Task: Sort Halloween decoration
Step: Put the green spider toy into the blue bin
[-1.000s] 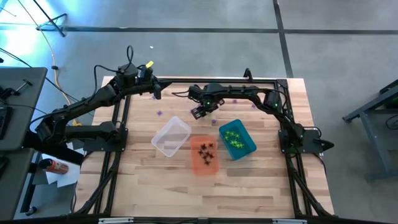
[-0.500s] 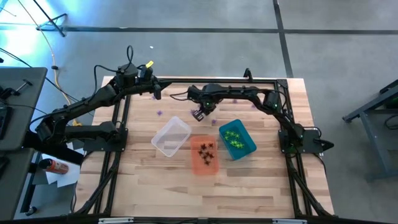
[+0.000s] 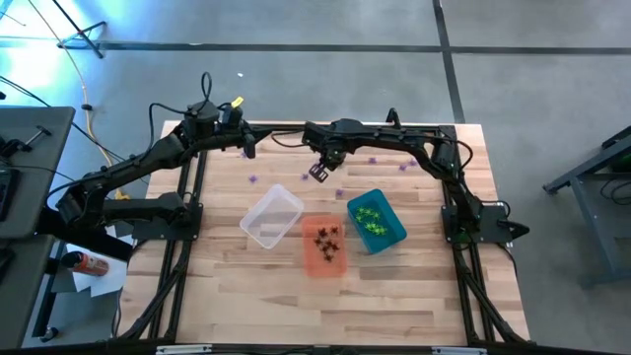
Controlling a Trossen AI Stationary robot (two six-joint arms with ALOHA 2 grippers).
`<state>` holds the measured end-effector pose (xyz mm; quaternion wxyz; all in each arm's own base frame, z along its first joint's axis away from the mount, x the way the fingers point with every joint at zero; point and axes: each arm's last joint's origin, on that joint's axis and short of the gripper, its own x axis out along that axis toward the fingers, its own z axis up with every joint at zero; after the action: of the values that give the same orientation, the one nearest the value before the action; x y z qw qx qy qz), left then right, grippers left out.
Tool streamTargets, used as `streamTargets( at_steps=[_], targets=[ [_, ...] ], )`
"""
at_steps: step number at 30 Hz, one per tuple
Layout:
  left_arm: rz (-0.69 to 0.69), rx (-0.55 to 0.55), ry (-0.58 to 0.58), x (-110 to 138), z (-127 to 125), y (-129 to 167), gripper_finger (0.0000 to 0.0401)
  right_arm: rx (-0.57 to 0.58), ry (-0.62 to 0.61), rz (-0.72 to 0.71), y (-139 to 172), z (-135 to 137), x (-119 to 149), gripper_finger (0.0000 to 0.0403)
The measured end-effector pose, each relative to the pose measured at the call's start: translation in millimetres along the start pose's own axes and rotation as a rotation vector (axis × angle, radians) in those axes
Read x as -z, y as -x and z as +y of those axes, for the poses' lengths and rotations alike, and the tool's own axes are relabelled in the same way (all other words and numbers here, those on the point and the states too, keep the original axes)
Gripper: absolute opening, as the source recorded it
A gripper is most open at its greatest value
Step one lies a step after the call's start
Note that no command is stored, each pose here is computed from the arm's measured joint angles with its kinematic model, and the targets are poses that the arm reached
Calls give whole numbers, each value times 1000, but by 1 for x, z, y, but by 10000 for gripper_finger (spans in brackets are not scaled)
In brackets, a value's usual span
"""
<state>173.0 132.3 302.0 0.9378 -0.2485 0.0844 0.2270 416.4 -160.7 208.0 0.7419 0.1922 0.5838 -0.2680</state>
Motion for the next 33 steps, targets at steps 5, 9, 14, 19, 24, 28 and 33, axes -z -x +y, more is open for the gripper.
streamTargets(
  at_steps=[5,9,14,19,24,28,33],
  targets=[
    [42,-26,28,5,2,-2,0,-25,39,19,1,0,2,0],
    [54,-27,35,6,3,-1,0,-78,86,6,12,-4,10,0],
    [54,-28,6,6,3,-1,0,-213,-64,-106,20,-23,41,0],
    [45,-43,-21,5,3,-1,0,-376,-293,-179,21,-22,39,0],
    [45,-35,-4,5,3,-1,0,-365,-348,-128,3,-7,9,0],
    [48,-30,-1,5,3,0,0,-301,-348,-80,-9,4,-6,0],
    [84,10,4,7,3,1,0,-155,-287,-28,-28,8,-11,21]
  ],
)
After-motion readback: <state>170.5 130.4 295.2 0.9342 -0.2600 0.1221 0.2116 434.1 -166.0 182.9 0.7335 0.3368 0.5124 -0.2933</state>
